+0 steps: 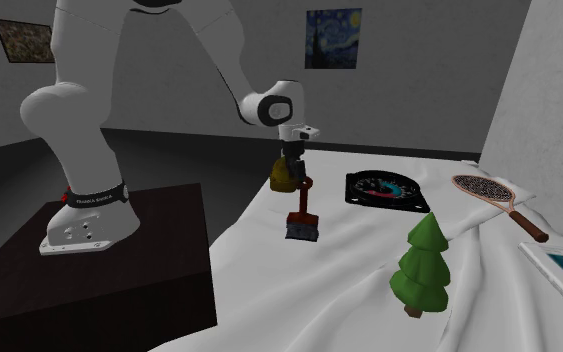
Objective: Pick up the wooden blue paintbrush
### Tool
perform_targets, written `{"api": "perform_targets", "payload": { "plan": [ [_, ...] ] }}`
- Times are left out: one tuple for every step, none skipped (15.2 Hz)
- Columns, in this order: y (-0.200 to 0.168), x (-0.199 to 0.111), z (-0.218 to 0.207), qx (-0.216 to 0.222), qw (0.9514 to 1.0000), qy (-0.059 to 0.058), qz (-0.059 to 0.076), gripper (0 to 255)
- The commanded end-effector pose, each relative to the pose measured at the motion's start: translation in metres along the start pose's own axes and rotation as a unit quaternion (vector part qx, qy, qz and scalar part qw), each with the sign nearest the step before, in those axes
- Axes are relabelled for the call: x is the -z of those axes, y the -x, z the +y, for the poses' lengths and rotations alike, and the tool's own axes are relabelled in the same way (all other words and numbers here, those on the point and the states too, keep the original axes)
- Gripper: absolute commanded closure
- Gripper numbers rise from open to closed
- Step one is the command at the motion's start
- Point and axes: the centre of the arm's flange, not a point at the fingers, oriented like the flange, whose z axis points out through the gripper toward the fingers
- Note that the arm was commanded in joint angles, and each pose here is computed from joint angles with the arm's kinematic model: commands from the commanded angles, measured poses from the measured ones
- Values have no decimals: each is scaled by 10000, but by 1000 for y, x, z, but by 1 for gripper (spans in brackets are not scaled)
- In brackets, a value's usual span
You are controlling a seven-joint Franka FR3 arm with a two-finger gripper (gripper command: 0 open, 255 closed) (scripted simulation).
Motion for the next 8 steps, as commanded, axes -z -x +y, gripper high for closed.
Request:
{"api": "perform_targets", "payload": {
  "plan": [
    [-1,-6,0,0,10000,0,2,0],
    [-1,-6,0,0,10000,0,2,0],
    [-2,-6,0,0,10000,0,2,255],
    [-1,-6,0,0,10000,0,2,255],
    [-1,-6,0,0,10000,0,2,255],
    [-1,-6,0,0,10000,0,2,255],
    [-1,-6,0,0,10000,0,2,255],
    [-1,-6,0,0,10000,0,2,255]
  ]
}}
